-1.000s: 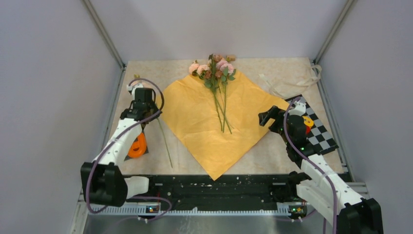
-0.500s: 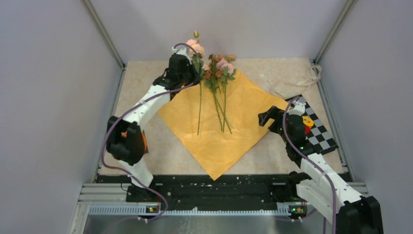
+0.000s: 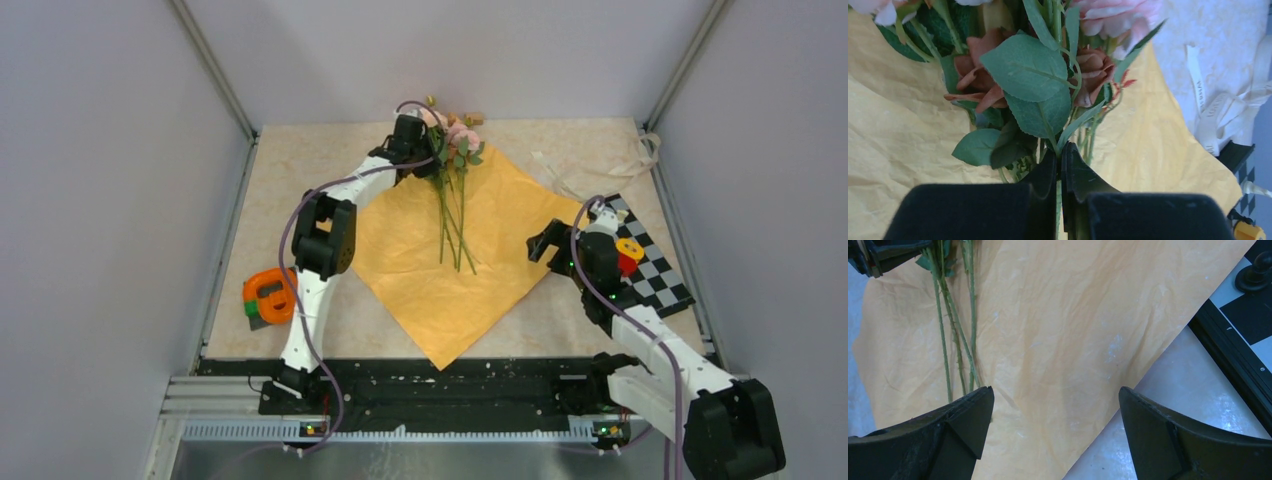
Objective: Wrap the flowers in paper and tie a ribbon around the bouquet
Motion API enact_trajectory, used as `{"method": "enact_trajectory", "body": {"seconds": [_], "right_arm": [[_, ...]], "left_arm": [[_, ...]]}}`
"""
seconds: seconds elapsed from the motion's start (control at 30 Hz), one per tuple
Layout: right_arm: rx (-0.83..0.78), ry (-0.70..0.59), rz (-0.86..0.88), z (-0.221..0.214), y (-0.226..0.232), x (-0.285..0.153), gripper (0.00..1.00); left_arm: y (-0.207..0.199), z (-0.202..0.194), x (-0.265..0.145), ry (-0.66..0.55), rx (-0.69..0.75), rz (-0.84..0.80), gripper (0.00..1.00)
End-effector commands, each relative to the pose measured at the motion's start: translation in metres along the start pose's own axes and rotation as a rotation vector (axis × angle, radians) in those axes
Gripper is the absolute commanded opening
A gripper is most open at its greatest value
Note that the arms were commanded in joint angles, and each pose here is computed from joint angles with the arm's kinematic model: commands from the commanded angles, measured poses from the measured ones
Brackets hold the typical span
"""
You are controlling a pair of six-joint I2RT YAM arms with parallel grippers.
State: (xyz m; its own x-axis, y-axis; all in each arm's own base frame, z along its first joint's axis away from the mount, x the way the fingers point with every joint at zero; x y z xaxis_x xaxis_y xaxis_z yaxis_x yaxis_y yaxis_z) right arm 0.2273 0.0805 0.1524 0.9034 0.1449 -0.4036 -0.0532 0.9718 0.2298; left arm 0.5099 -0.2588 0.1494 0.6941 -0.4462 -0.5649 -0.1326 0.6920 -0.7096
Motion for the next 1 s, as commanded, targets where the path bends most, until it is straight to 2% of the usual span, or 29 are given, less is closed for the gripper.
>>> {"method": "enact_trajectory", "body": {"seconds": [0.0,0.07,0.23,0.43,0.57,0.6,0.67,0.97], "right_arm": [[-0.013,-0.05,-0.017,0.018,0.001,0.005,0.99],[-0.015,-0.044,-0.023,0.016,0.001,0.006,0.99],[-0.023,-0.04,-0.033,0.017,0.0,0.007,0.99],[-0.06,-0.042,0.0,0.024,0.003,0.003,0.99],[-0.079,-0.029,0.085,0.029,0.012,-0.002,0.99],[-0.079,-0.028,0.1,0.03,0.014,-0.003,0.99],[-0.078,-0.019,0.122,0.029,0.015,-0.006,0.99],[-0.089,-0.005,0.234,0.022,0.025,-0.028,0.99]], "left_arm": [[-0.011,0.01,0.009,-0.044,-0.024,-0.049,0.03],[-0.008,0.009,0.011,-0.041,-0.014,-0.042,0.14],[-0.011,0.009,0.005,-0.022,0.021,-0.054,0.31],[-0.029,0.01,-0.024,-0.013,0.053,-0.123,0.57],[-0.035,0.005,-0.05,-0.012,0.075,-0.149,0.82],[-0.036,0.003,-0.057,-0.009,0.08,-0.155,0.96],[-0.041,0.0,-0.072,-0.004,0.093,-0.168,0.99],[-0.041,-0.02,-0.132,0.029,0.116,-0.112,0.99]]}}
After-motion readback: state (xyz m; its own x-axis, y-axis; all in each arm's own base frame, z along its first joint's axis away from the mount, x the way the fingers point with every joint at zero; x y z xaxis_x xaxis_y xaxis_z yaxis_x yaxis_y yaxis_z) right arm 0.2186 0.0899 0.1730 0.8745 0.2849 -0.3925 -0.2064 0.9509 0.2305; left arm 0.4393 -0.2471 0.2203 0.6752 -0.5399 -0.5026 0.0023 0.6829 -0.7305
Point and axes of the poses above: each gripper's point midway between its finger pads, its own x axis out along the fingers, its own y axis along the line the jaws close on, z = x × y, the point moved 8 cm from there along -x, back along the fingers, and after that the axes turned 15 degrees about -x, right-handed, at the moved point
